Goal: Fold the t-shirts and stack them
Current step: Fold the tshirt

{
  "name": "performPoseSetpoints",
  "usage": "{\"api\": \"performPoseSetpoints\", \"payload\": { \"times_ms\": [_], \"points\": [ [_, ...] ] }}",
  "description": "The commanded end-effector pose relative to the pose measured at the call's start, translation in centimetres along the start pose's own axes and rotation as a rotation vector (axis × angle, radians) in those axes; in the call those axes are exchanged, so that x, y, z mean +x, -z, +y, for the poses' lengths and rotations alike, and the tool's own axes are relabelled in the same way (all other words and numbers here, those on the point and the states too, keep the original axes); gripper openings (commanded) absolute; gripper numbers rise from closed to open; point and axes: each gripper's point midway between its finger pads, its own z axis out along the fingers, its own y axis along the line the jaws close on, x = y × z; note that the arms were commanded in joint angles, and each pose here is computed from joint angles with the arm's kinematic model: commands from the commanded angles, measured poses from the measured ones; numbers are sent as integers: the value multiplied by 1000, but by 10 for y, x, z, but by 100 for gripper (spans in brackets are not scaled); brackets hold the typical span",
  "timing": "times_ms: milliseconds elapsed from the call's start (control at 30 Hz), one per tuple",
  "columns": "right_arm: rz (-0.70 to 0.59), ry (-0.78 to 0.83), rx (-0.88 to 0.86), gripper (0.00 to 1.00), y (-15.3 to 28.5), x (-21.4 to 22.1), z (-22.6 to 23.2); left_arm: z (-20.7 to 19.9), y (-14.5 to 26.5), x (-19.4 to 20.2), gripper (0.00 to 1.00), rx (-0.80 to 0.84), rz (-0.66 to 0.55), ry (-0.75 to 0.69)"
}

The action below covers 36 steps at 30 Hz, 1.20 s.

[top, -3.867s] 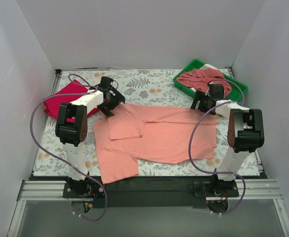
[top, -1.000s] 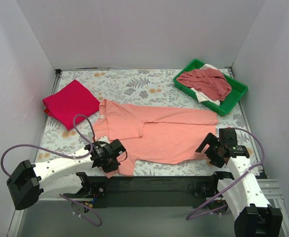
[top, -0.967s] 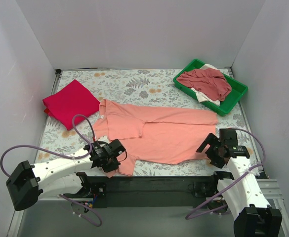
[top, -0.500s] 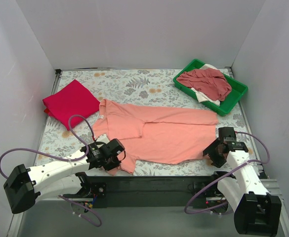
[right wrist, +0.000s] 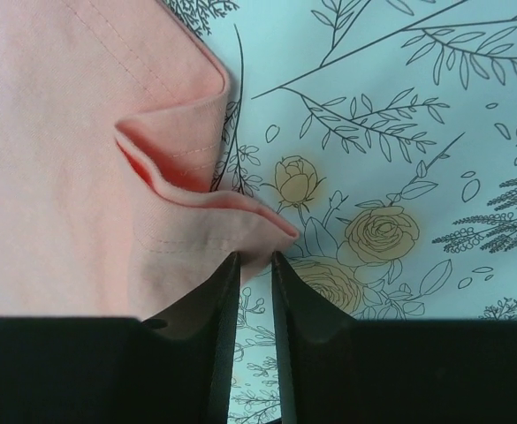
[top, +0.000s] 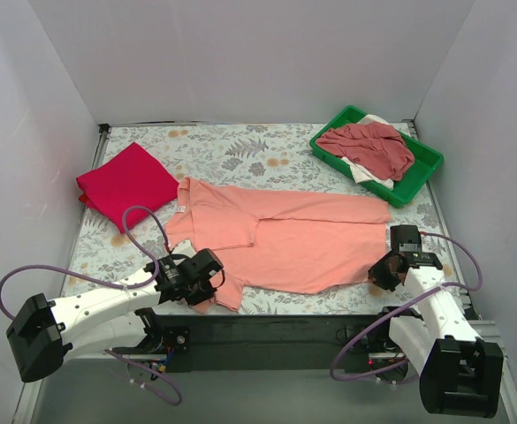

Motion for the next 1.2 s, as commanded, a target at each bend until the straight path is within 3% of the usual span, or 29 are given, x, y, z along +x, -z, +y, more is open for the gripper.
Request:
{"api": "performPoseSetpoints", "payload": {
  "times_ms": [0, 33, 100, 133, 467, 1000, 1167],
  "points": [
    [-20, -13, 11, 26, -6, -3, -2, -4, -2, -7, 0, 10, -40, 39],
    [-23, -14, 10, 25, -7, -4, -2, -3, -2, -7, 0, 4, -41, 41],
    [-22, -15, 11, 3, -8, -3, -2, -1, -3, -6, 0, -4, -40, 48],
    [-20, -13, 11, 1, -8, -3, -3, 0, -3, -5, 0, -7, -37, 46],
    [-20, 4, -43, 1, 8, -3, 5, 1, 0, -9, 0, -9, -51, 60],
    [-254, -4, 5, 1, 89, -35, -24, -2, 10, -15, 0, 5, -67, 58],
    [-237, -19, -31, 1, 95, -25, -24, -7, 15, -18, 0, 26, -73, 50]
  ]
}}
